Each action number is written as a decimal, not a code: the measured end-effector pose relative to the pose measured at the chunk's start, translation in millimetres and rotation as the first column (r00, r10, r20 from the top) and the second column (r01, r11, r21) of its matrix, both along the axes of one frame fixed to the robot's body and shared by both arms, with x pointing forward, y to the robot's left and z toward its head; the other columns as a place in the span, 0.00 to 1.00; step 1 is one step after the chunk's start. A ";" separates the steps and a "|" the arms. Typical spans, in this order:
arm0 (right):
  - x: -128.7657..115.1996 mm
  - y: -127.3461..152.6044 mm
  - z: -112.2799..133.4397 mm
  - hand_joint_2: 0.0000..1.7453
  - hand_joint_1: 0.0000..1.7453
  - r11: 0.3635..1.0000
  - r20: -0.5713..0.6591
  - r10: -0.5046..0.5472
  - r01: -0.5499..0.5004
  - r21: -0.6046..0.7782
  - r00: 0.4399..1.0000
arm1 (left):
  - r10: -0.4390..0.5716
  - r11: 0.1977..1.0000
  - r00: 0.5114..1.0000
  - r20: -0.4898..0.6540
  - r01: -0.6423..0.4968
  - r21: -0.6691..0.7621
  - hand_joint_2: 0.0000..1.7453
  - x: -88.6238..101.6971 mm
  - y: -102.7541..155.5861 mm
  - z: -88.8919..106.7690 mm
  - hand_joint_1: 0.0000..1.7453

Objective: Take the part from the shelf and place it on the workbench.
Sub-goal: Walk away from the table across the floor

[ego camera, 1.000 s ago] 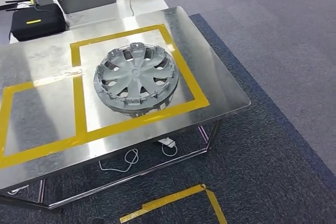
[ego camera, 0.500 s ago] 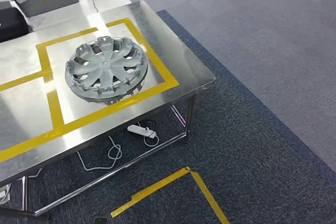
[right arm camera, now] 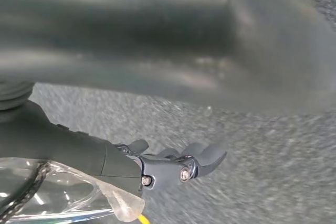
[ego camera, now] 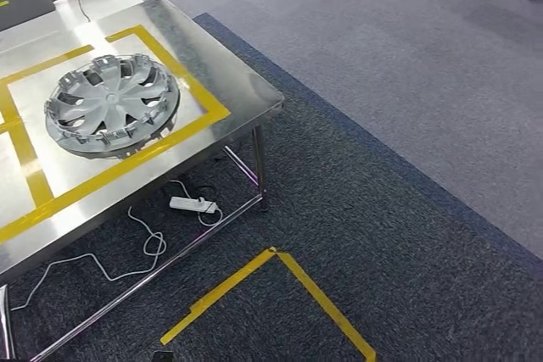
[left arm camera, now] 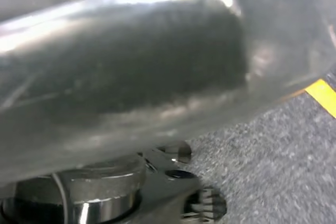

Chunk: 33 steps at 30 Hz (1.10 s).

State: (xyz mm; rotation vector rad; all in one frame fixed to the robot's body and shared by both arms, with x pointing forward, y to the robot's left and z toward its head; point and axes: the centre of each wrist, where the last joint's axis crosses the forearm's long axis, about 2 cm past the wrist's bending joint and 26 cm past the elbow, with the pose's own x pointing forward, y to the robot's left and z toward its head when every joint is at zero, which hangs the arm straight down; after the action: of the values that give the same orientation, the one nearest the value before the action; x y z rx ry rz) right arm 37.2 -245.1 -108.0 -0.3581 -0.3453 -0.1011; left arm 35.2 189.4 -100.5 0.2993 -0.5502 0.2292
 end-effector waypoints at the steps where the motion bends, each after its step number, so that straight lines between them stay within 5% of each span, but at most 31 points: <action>1: 1.7 2.4 0.4 0.00 0.00 1.000 -0.004 -0.002 0.002 0.009 1.000 | -0.006 1.000 1.000 0.002 0.006 -0.001 0.00 1.1 -0.3 0.2 0.00; 33: 19.7 12.1 3.5 0.00 0.00 0.990 0.056 -0.135 0.133 0.043 0.989 | -0.184 0.980 0.982 0.032 0.186 -0.069 0.00 2.8 3.1 -1.0 0.00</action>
State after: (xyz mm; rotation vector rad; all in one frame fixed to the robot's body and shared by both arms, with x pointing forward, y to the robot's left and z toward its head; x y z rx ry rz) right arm 56.9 -233.0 -104.5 -0.3396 -0.3771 -0.2504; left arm 38.0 192.5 -101.6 0.1747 -0.5905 0.0727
